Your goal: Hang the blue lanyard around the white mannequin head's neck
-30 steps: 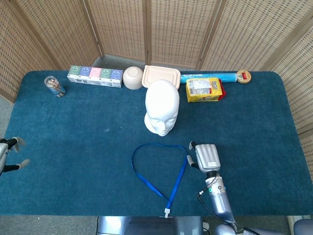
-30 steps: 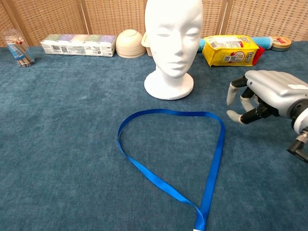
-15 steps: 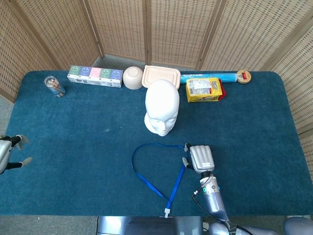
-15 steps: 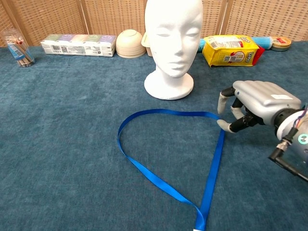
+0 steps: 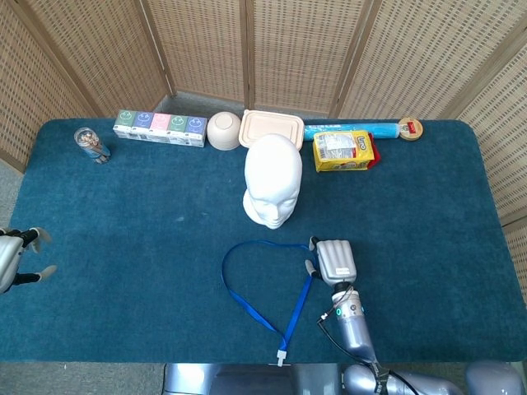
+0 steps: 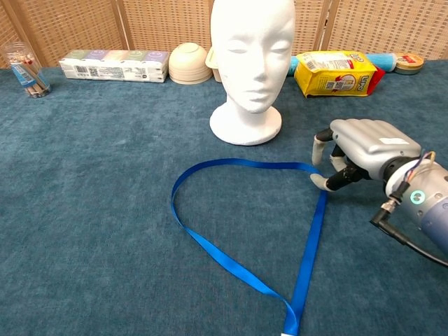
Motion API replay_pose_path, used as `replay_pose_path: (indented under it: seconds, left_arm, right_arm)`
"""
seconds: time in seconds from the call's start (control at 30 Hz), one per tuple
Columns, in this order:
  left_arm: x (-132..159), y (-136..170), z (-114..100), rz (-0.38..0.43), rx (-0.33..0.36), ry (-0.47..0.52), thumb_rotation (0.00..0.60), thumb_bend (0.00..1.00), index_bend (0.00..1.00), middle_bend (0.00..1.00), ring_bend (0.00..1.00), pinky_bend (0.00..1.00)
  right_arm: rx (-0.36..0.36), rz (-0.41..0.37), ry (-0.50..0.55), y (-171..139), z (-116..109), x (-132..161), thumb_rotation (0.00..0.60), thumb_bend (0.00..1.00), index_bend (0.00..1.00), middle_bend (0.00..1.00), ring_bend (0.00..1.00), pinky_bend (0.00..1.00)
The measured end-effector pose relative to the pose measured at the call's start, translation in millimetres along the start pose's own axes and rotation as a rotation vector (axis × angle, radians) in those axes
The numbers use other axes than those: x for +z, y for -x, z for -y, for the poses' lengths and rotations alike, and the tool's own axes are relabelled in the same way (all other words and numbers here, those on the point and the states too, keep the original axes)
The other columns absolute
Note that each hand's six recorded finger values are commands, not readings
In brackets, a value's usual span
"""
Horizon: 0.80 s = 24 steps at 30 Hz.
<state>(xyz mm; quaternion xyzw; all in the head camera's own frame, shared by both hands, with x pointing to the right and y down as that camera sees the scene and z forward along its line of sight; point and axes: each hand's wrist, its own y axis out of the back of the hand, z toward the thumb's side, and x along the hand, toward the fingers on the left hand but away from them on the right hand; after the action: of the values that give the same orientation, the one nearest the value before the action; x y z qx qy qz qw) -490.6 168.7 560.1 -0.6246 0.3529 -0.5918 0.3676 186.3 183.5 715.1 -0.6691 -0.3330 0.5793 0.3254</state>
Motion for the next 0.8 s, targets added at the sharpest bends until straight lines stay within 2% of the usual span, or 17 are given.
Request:
replay_pose_path:
  seconds: [0.5,0.8]
  left_arm:
    - [-1,1,3,-0.009,-0.006,-0.001,0.508,0.16,0.43,0.56,0.51,0.33]
    - [-1,0,4,-0.01,-0.007,0.001,0.507,0.16,0.43,0.56,0.51,0.33]
  right_arm:
    - [0.012,0.008,-0.003,14,6,5,0.476,0.39,0.43,0.84,1.0,1.0]
    - [-0.009,0.002,-0.002,16,-3,9,0.478,0.39,0.43,0.84,1.0,1.0]
